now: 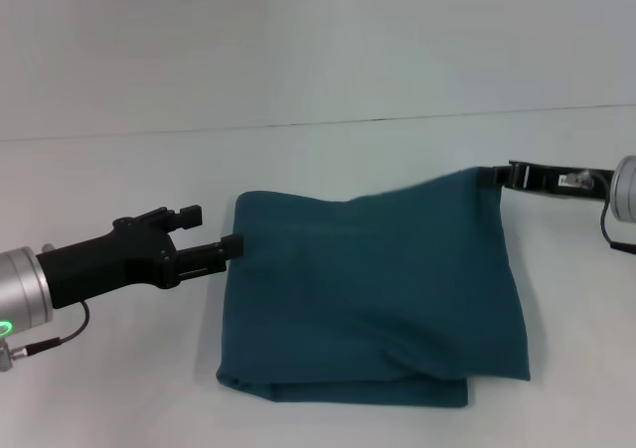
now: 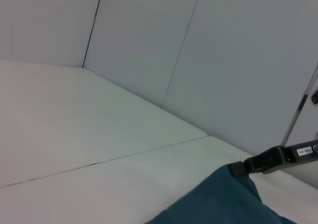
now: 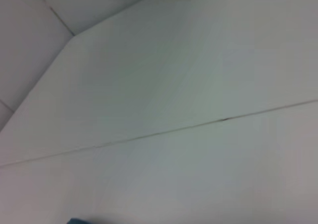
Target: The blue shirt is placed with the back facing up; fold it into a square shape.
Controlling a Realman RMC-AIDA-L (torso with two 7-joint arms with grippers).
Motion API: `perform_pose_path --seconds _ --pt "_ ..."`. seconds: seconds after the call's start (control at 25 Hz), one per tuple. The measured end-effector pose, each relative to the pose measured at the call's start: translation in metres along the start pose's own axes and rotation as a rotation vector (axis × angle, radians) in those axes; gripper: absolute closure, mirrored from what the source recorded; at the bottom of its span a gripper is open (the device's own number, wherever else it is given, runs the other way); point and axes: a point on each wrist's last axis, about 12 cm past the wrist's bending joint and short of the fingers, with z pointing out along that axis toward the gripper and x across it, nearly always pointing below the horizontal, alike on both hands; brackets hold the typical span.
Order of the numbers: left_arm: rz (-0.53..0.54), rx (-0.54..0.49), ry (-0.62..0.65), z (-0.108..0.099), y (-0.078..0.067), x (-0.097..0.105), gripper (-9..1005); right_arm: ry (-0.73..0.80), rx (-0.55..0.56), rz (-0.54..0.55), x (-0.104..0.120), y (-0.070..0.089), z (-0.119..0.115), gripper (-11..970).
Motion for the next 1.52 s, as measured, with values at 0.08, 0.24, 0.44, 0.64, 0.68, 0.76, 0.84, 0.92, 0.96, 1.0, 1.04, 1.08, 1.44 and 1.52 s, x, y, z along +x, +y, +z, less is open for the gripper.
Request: perform_pose_path --seconds 0.08,0.24,0.44,0.64,0.68,0.76,0.84,0.92,0.96,1.0,1.04,1.08,1.44,1.52 --pt "-0.006 -0.004 0.001 0.001 0.0 0.001 111 -0.009 0.01 -0.006 -0.004 0.0 0.001 924" --pt "-0.015 -0.007 0.004 0.003 0.001 0.001 110 -0.021 0.022 -0.015 -0.009 0.001 0.003 922" --pt "-0.017 -0.015 0.006 0.004 0.002 0.002 111 -0.029 0.04 -0.018 -0.006 0.0 0.005 911" --pt "-0.018 -0.02 0.006 0.004 0.003 0.002 111 -0.035 0.038 -0.067 -0.002 0.0 0.006 900" --pt "-0.018 -0.02 0.006 0.004 0.003 0.002 111 -0.037 0.03 -0.079 -0.002 0.001 0.005 898" --pt "-0.019 -0.022 0.006 0.004 0.002 0.002 111 -0.053 0.023 -0.083 -0.002 0.0 0.003 894" --pt "-0.021 -0.025 0.007 0.004 0.003 0.003 111 -0.078 0.024 -0.076 -0.002 -0.003 -0.003 802" --pt "-0.024 -0.033 0.008 0.003 0.003 0.005 111 -0.105 0.014 -0.063 -0.003 -0.007 -0.013 711" --pt "-0.026 -0.036 0.009 0.003 0.004 0.005 111 -0.107 0.004 -0.06 -0.003 -0.007 -0.016 665" --pt "-0.029 -0.042 0.01 0.003 0.004 0.006 111 -0.106 -0.01 -0.058 -0.003 -0.008 -0.02 629" --pt "-0.032 -0.047 0.012 0.003 0.005 0.007 111 -0.1 -0.024 -0.057 -0.002 -0.008 -0.022 594" --pt "-0.035 -0.053 0.013 0.004 0.005 0.008 111 -0.09 -0.047 -0.054 -0.002 -0.008 -0.026 558" --pt "-0.044 -0.021 0.053 0.007 0.0 0.013 110 0.004 -0.175 -0.011 0.01 -0.006 -0.046 309" --pt "-0.045 -0.011 0.059 0.006 -0.002 0.014 110 0.014 -0.182 -0.002 0.012 -0.008 -0.05 262"
